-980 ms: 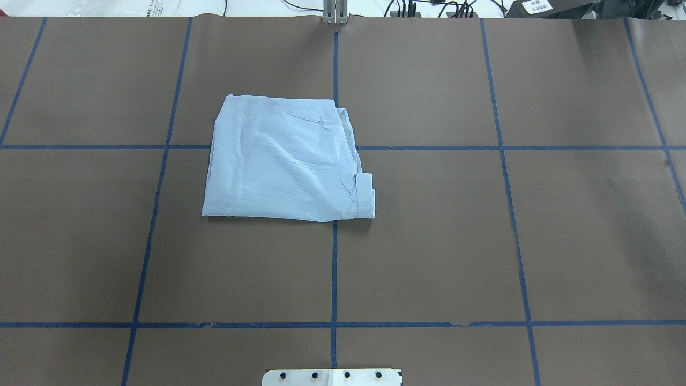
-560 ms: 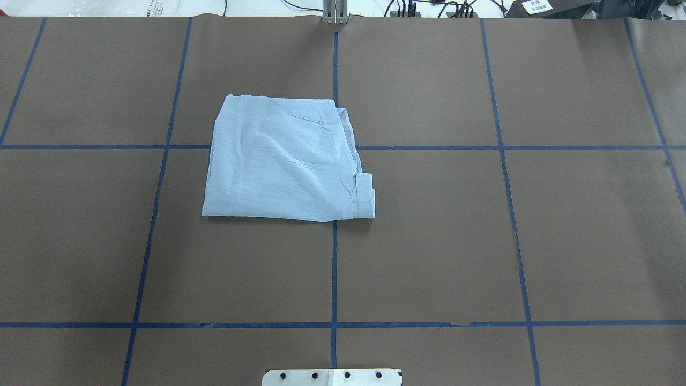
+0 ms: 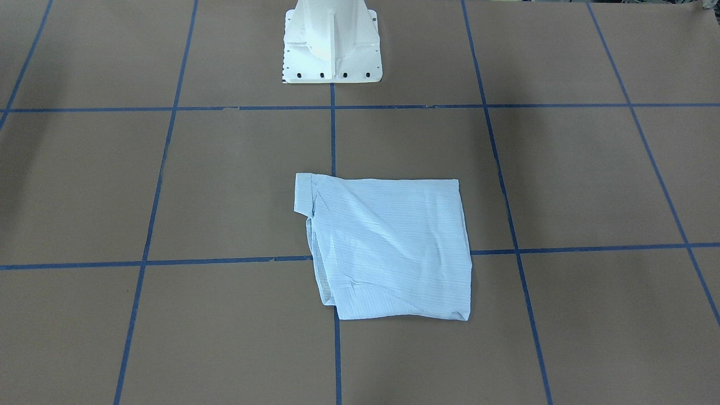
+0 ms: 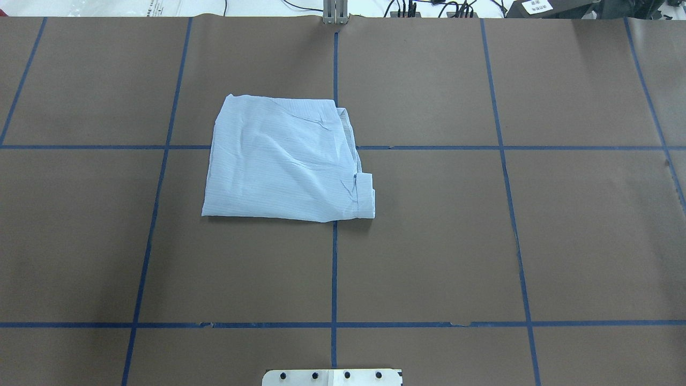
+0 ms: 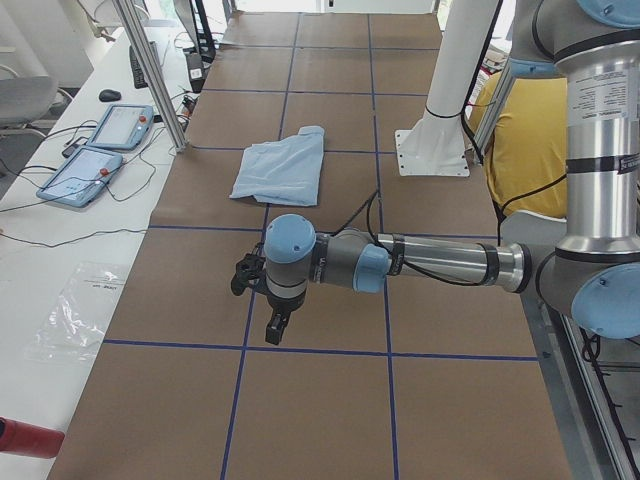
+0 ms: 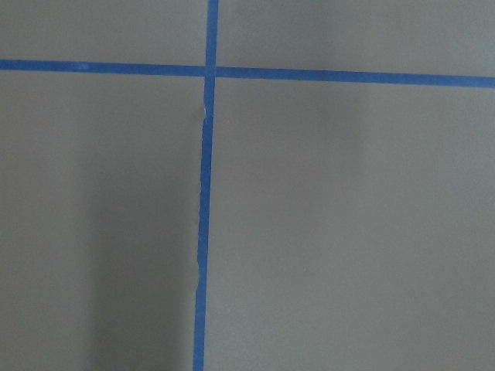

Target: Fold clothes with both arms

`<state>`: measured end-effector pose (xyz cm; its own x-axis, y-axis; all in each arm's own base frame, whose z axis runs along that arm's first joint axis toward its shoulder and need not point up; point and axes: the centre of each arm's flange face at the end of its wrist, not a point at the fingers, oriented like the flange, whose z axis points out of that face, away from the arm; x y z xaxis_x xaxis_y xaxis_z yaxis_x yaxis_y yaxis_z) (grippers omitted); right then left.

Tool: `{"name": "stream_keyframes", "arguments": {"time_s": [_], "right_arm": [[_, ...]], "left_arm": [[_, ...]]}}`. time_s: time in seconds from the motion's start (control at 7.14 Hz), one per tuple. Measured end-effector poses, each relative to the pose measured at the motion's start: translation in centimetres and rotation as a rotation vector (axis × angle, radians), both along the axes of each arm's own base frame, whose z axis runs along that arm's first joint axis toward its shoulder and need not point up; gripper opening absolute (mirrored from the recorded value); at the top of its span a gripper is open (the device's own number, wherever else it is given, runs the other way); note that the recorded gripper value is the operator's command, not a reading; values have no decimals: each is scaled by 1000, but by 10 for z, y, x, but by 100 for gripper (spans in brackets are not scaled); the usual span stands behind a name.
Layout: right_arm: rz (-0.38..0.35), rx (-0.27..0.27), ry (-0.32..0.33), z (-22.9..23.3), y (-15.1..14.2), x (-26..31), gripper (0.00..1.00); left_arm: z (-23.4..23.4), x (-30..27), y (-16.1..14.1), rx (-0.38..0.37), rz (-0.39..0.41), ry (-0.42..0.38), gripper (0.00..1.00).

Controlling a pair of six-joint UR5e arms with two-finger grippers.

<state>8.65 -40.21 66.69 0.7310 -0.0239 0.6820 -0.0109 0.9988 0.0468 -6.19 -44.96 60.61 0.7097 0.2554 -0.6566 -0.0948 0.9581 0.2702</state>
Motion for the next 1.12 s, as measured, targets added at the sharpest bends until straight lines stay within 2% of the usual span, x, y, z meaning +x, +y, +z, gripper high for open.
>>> {"name": "stream_keyframes", "arguments": {"time_s": [0.28,1.12], "right_arm": [[12,16,1,0,0,0,100],[14,19,0,-1,-1,-1,100]], "left_arm": [[2,1,6,-5,3,4,100],[9,0,18,-22,0,1,100]]}}
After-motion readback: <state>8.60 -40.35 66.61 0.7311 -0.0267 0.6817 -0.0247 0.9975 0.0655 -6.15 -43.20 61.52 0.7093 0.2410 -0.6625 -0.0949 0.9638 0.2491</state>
